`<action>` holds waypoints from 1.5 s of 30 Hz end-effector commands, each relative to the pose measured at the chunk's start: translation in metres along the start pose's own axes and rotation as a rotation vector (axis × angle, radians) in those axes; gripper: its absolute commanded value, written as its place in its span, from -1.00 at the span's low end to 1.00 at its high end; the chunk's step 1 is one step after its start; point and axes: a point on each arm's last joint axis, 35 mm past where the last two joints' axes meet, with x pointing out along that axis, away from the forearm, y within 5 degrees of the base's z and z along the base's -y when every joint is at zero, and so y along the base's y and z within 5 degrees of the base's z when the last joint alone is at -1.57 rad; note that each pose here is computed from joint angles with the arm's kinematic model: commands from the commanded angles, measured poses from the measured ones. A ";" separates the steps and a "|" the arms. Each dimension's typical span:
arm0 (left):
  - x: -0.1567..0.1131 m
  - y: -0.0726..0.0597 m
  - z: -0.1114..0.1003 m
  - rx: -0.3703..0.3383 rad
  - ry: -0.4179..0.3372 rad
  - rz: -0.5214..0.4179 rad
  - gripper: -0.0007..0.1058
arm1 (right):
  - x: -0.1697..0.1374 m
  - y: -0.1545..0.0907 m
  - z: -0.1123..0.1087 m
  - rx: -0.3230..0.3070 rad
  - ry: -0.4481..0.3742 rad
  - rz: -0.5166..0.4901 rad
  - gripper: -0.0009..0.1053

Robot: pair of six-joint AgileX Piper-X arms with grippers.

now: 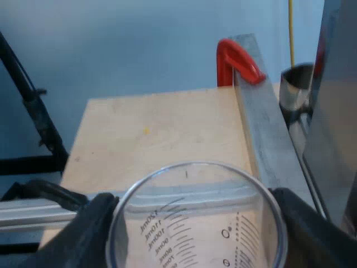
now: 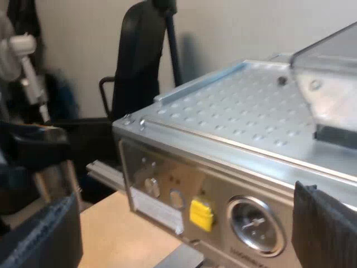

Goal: Pour the beans into the coffee machine

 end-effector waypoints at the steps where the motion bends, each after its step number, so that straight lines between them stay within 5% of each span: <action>1: -0.019 -0.005 0.026 0.008 -0.043 0.003 -0.98 | -0.038 -0.016 0.029 -0.031 -0.113 -0.143 0.48; 6: -0.038 -0.010 0.049 0.020 -0.094 -0.010 -0.98 | -0.054 -0.023 0.038 -0.055 -0.142 -0.221 0.48; 11: -0.054 -0.025 0.070 0.066 -0.121 -0.085 -0.98 | -0.082 -0.035 0.048 -0.118 -0.150 -0.416 0.48; 17: -0.070 -0.051 0.098 0.194 -0.136 -0.209 -0.98 | -0.099 -0.041 0.054 -0.123 -0.171 -0.483 0.48; 20: -0.069 -0.061 0.113 0.205 -0.148 -0.258 -0.98 | -0.101 -0.042 0.054 -0.117 -0.167 -0.506 0.48; 32: -0.027 -0.125 0.187 0.313 -0.165 -0.388 -0.98 | -0.101 -0.042 0.054 -0.116 -0.167 -0.506 0.48; 45: 0.029 -0.200 0.212 0.570 -0.202 -0.387 -0.98 | -0.101 -0.042 0.054 -0.116 -0.167 -0.506 0.48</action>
